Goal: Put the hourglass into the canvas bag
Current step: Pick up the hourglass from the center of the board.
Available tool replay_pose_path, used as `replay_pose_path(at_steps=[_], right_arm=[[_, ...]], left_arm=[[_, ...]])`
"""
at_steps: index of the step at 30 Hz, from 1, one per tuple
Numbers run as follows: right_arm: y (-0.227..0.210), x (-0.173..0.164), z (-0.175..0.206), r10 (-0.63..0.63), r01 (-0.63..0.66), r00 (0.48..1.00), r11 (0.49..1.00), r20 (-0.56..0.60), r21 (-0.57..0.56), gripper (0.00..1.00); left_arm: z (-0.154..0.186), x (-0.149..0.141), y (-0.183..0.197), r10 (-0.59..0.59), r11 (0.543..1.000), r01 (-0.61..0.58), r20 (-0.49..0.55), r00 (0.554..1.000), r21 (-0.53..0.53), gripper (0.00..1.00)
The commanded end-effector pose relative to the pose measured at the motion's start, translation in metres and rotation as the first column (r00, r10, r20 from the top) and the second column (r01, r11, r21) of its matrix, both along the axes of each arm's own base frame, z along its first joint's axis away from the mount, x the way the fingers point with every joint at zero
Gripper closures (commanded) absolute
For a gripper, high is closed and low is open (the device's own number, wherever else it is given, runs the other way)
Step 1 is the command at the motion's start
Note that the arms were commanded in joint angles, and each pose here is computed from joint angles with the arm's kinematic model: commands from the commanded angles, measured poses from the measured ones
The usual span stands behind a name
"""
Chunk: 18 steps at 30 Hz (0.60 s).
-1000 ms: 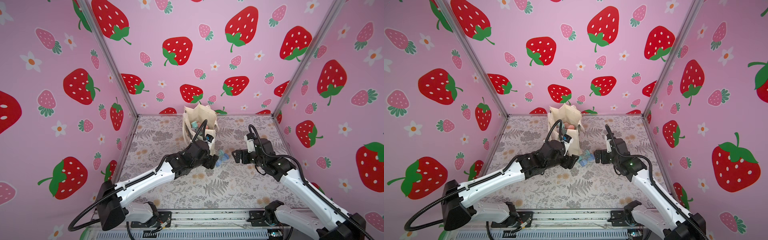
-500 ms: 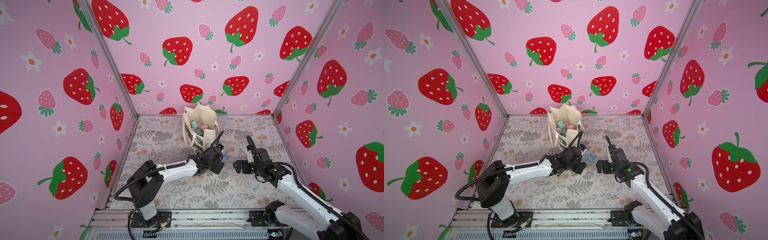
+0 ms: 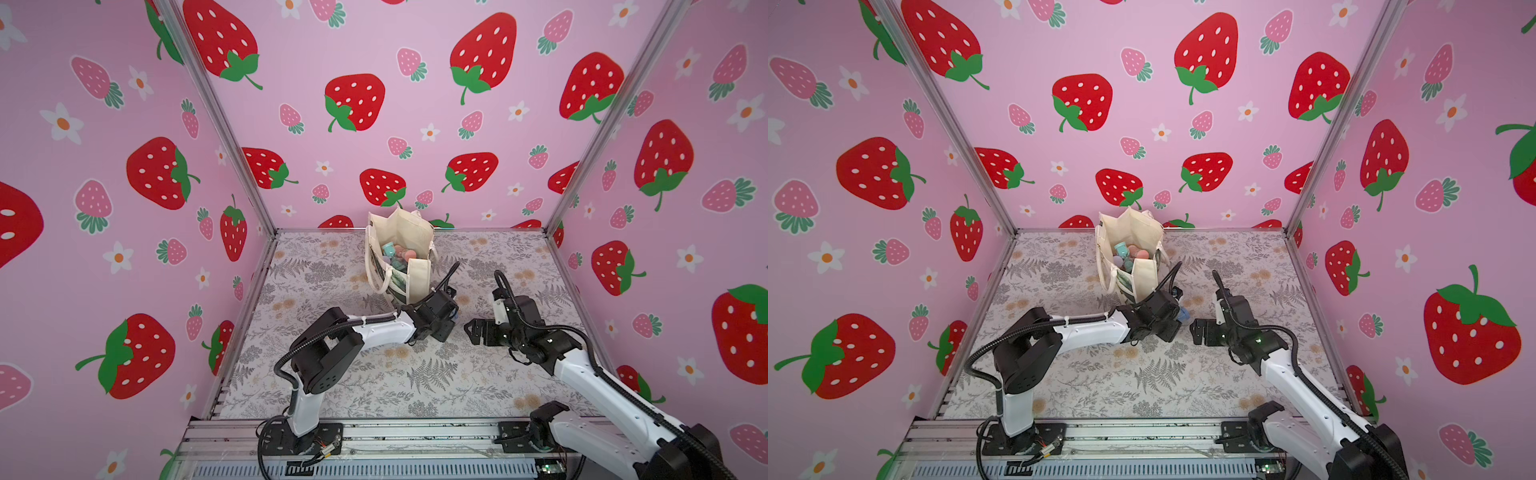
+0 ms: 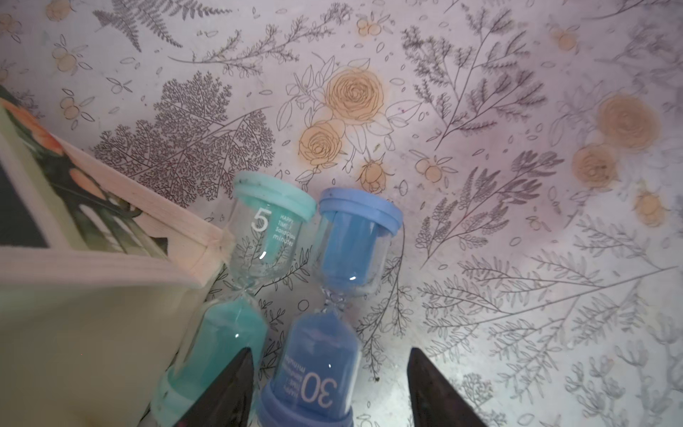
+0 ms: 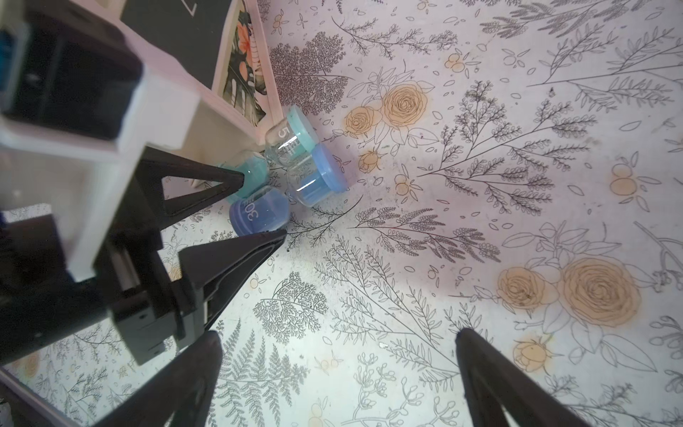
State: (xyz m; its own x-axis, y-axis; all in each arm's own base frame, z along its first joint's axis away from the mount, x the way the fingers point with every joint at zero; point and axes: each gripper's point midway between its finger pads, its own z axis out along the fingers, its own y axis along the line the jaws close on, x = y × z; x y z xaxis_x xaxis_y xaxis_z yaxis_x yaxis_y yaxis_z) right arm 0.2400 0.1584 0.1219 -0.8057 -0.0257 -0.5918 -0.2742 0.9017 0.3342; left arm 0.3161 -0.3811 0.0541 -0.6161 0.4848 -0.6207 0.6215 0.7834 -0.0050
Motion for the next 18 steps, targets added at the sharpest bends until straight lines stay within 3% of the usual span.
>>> replay_pose_path(at_steps=[1,18], right_arm=[[0.0,0.001,0.001,-0.012,0.012,1.0,1.0,0.002,0.02,0.01],[0.0,0.005,-0.005,-0.021,0.021,1.0,0.999,-0.011,0.025,0.01]], left_arm=[[0.002,0.012,-0.004,0.024,1.0,-0.024,0.02,0.999,-0.006,0.34],[-0.031,-0.002,-0.005,0.028,1.0,-0.028,-0.04,0.999,0.013,0.47]])
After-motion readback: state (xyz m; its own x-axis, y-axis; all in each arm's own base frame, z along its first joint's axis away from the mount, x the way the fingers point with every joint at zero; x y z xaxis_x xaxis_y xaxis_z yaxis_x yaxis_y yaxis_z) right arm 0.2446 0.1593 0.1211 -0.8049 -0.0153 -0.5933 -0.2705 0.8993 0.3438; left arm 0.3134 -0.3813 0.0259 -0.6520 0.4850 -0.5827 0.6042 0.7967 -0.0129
